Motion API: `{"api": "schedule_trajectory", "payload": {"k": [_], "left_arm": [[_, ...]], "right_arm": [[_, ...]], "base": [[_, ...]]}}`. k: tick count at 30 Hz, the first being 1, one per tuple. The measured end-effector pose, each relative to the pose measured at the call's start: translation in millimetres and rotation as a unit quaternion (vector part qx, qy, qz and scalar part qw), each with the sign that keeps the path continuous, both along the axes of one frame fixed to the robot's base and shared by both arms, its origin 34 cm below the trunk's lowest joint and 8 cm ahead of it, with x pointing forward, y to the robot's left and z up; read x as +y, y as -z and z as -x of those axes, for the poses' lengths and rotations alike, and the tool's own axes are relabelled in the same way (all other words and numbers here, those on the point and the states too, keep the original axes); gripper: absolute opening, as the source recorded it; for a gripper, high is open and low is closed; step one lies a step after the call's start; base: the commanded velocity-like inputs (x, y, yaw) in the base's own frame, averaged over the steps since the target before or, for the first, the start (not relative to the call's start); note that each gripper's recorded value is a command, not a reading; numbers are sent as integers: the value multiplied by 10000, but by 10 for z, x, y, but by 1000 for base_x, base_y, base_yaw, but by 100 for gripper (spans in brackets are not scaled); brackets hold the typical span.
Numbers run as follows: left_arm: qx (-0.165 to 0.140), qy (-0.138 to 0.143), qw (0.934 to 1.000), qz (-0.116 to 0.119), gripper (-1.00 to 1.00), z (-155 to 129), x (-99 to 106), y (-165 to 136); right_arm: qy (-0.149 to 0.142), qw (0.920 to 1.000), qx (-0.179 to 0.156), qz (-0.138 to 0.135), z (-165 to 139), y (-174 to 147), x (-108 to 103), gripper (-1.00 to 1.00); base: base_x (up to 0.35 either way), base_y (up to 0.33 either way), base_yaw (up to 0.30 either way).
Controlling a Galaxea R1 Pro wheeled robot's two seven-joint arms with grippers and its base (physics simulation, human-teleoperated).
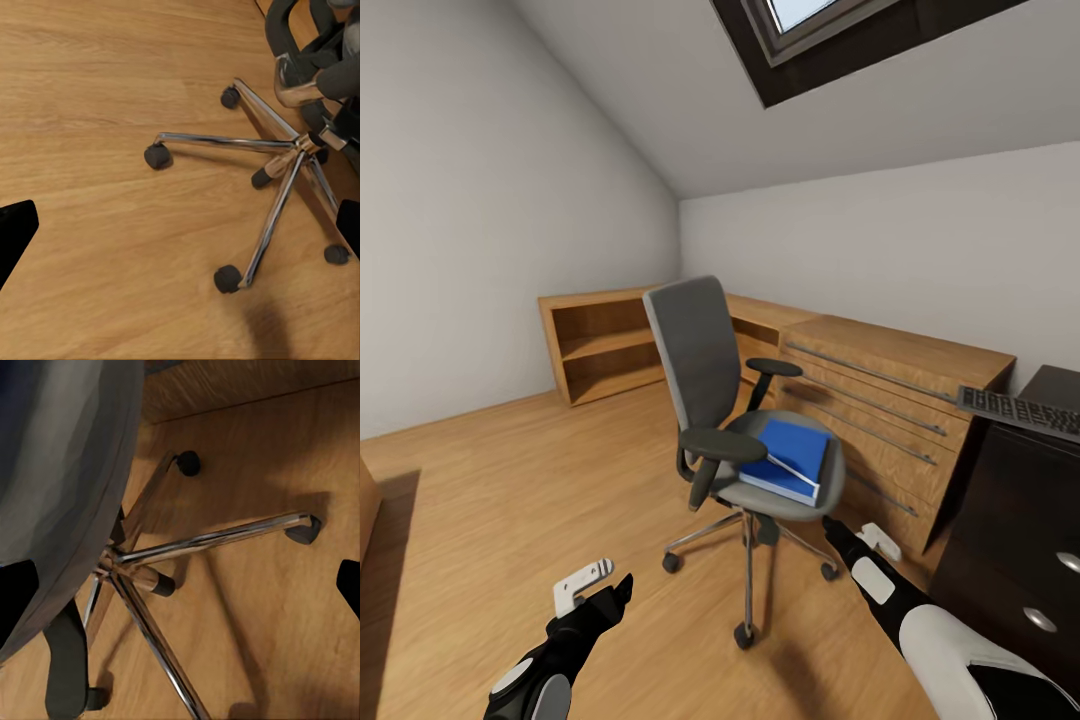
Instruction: In the bedroom, organize the workspace by keeping the computer under the desk, ensuring the monitor is on the desk, placing the keyboard on the desk next to the monitor, placing the mouse on the desk next to the keyboard, moving the folder from the swivel chair onto the desk next to the mouse, stacking the notebook on top of the folder with the pen on top of the notebook, and positioning the swivel chair next to the desk.
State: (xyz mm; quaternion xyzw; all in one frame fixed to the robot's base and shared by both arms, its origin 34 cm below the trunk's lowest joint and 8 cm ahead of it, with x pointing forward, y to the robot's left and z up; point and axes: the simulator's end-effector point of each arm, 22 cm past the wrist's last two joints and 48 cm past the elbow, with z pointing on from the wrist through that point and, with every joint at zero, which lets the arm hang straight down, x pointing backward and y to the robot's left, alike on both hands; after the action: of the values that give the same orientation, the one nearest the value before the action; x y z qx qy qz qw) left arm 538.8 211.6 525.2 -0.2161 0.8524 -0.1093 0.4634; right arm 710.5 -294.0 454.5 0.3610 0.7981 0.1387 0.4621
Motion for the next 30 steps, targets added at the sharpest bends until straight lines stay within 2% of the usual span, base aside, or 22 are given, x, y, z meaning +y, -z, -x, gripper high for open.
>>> {"api": "schedule_trajectory", "payload": {"k": [10,15,23,28,30], "left_arm": [[0,3,10000,3,100,0,-4,0],[17,16,10000,4,100,2,-11,8],[24,16,10000,9,100,5,-11,12],[25,19,10000,7,100,6,-13,13],[22,18,10000,2,100,5,-11,12]], "right_arm": [[4,10000,5,3,1,2,-2,100],[16,10000,7,-4,1,6,-12,100],[27,10000,-61,10,-25,-42,-70,100],[-196,9993,-323,-53,-89,-143,-73,100],[-450,9973,-550,-163,-130,-227,-59,100]], "base": [[109,0,0],[-214,0,0],[-28,0,0],[-2,0,0],[0,0,0]]}}
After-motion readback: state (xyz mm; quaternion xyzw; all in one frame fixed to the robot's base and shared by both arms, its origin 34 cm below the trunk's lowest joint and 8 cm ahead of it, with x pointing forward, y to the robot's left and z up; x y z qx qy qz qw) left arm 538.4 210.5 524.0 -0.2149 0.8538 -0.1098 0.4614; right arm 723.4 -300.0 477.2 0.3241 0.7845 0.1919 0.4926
